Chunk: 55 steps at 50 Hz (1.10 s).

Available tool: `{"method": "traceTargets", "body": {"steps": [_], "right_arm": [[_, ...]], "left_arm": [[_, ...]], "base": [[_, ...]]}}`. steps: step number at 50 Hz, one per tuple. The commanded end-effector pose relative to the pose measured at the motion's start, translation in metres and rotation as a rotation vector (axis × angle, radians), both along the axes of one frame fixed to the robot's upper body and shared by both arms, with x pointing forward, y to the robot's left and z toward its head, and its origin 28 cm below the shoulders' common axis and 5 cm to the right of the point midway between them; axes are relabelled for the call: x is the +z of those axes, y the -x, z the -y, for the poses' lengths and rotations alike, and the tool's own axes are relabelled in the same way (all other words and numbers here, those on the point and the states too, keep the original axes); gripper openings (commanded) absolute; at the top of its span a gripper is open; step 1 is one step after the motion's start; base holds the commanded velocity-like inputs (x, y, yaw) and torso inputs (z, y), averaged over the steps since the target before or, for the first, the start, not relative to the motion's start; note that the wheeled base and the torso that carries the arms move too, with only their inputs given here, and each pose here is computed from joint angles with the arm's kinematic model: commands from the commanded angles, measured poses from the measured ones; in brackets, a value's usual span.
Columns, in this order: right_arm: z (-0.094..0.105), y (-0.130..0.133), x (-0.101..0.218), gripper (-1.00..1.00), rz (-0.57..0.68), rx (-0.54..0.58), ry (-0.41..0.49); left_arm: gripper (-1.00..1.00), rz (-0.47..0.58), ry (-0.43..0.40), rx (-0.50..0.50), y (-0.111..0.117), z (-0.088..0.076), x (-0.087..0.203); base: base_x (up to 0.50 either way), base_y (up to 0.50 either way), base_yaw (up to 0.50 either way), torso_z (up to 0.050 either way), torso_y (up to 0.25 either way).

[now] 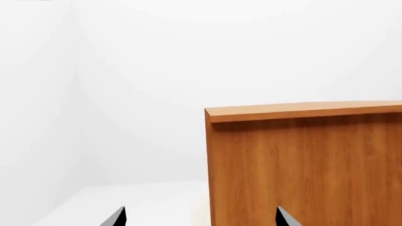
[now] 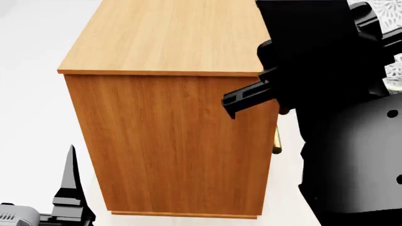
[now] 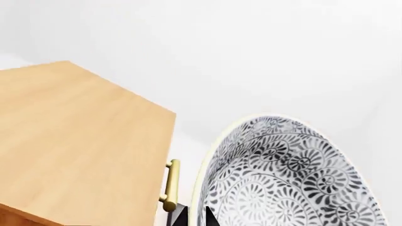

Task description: Put the bowl on the top of the cabinet.

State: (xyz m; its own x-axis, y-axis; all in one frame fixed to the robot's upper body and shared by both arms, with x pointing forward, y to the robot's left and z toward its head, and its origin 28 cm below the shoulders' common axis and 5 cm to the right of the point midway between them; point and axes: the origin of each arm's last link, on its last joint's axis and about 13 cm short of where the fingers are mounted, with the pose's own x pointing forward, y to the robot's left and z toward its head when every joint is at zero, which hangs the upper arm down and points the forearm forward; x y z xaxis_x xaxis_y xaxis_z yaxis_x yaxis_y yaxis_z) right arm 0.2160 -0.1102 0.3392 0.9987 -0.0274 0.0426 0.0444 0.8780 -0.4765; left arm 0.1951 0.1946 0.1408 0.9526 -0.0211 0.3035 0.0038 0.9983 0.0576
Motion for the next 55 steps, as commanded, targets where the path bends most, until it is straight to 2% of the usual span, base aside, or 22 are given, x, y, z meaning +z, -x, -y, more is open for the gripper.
{"method": "traceTargets", "body": {"steps": [1, 19, 34, 43, 47, 55], "right_arm": [[-0.017, -0.003, 0.033, -1.00, 0.060, 0.020, 0.027], [-0.041, -0.013, 0.068, -1.00, 0.122, 0.031, 0.063], [-0.057, -0.028, 0.100, -1.00, 0.173, 0.033, 0.049], [-0.066, -0.034, 0.106, -1.00, 0.178, 0.052, 0.056], [-0.072, -0.037, 0.113, -1.00, 0.196, 0.068, 0.016], [-0.082, -0.039, 0.113, -1.00, 0.196, 0.079, 0.004]], "left_arm": [[1.00, 0.001, -0.002, -0.001, 0.001, 0.001, 0.001], [1.00, -0.006, 0.001, 0.005, -0.002, -0.001, -0.002], [1.00, -0.011, -0.003, 0.010, -0.002, -0.001, -0.004], [1.00, -0.010, -0.005, 0.019, -0.002, -0.003, -0.002], [1.00, -0.011, -0.005, 0.021, -0.002, -0.004, -0.003], [1.00, -0.013, -0.003, 0.019, -0.001, -0.003, -0.005]], "base": [[0.00, 0.00, 0.00, 0.000, 0.000], [0.00, 0.00, 0.00, 0.000, 0.001], [0.00, 0.00, 0.00, 0.000, 0.000], [0.00, 0.00, 0.00, 0.000, 0.001], [0.00, 0.00, 0.00, 0.000, 0.000], [0.00, 0.00, 0.00, 0.000, 0.000]]}}
